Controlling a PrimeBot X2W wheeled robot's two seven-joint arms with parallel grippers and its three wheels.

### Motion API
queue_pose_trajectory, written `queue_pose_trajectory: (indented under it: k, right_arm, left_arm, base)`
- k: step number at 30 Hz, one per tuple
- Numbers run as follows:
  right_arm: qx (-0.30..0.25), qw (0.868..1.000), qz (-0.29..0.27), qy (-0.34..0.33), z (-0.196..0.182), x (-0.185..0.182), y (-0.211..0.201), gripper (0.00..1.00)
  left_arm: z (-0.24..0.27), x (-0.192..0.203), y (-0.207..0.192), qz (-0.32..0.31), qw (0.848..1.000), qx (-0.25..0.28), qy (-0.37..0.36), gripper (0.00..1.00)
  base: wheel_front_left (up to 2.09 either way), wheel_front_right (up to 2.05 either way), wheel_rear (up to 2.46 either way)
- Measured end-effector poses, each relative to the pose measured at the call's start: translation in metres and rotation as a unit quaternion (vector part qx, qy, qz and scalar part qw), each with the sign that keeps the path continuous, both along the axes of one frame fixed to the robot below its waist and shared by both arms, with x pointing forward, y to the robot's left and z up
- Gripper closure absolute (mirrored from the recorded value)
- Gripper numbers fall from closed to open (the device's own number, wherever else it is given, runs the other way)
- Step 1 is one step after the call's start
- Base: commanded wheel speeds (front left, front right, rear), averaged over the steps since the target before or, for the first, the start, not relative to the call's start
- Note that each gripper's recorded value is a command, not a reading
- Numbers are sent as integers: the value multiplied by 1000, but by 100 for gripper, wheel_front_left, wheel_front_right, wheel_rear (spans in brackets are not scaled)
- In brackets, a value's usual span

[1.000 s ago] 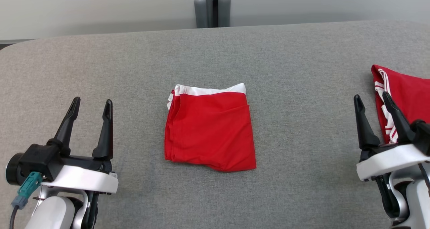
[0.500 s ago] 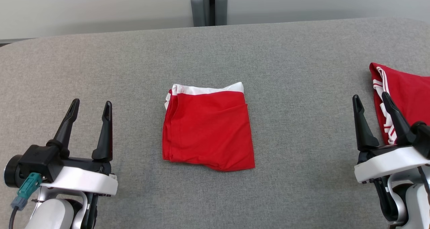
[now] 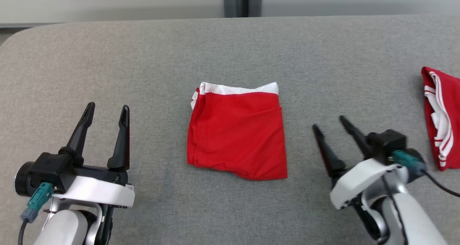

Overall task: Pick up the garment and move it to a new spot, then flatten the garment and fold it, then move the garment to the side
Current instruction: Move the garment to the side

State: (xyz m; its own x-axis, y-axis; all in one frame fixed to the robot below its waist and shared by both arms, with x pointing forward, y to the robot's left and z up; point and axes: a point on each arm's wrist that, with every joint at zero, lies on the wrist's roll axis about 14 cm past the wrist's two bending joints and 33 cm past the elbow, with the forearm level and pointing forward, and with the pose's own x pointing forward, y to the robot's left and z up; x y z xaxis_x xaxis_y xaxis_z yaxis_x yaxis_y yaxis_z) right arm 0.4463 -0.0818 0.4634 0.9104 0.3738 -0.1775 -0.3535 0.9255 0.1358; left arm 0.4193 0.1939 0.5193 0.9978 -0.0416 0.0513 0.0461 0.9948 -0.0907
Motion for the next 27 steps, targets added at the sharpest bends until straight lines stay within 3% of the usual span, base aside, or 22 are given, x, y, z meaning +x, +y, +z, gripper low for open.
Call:
queue_pose_trajectory:
  k: [6,13,14,15,17,23,27]
  right_arm:
    - [2,993,86,77,-43,-15,57,0]
    - [-10,978,147,150,-75,-32,93,0]
    - [-15,976,151,155,-76,-32,95,19]
    - [-17,975,153,157,-77,-32,95,19]
    - [-17,975,153,158,-77,-30,95,100]
    - [-21,978,149,147,-74,-27,88,100]
    - [-37,982,128,131,-70,-24,62,100]
  left_arm:
    - [-12,-5,7,12,1000,-2,16,0]
    - [-15,-5,12,22,1000,-4,20,0]
    - [-15,-6,12,22,1000,-5,20,0]
    - [-15,-6,12,22,1000,-5,20,0]
    - [-15,-6,12,22,1000,-5,20,0]
    - [-14,-4,7,16,1000,-7,18,0]
    - [-10,3,-6,-4,1000,-9,10,0]
  base:
    - [0,0,0]
    - [0,0,0]
    - [0,0,0]
    - [0,0,0]
    - [0,0,0]
    - [0,0,0]
    - [0,0,0]
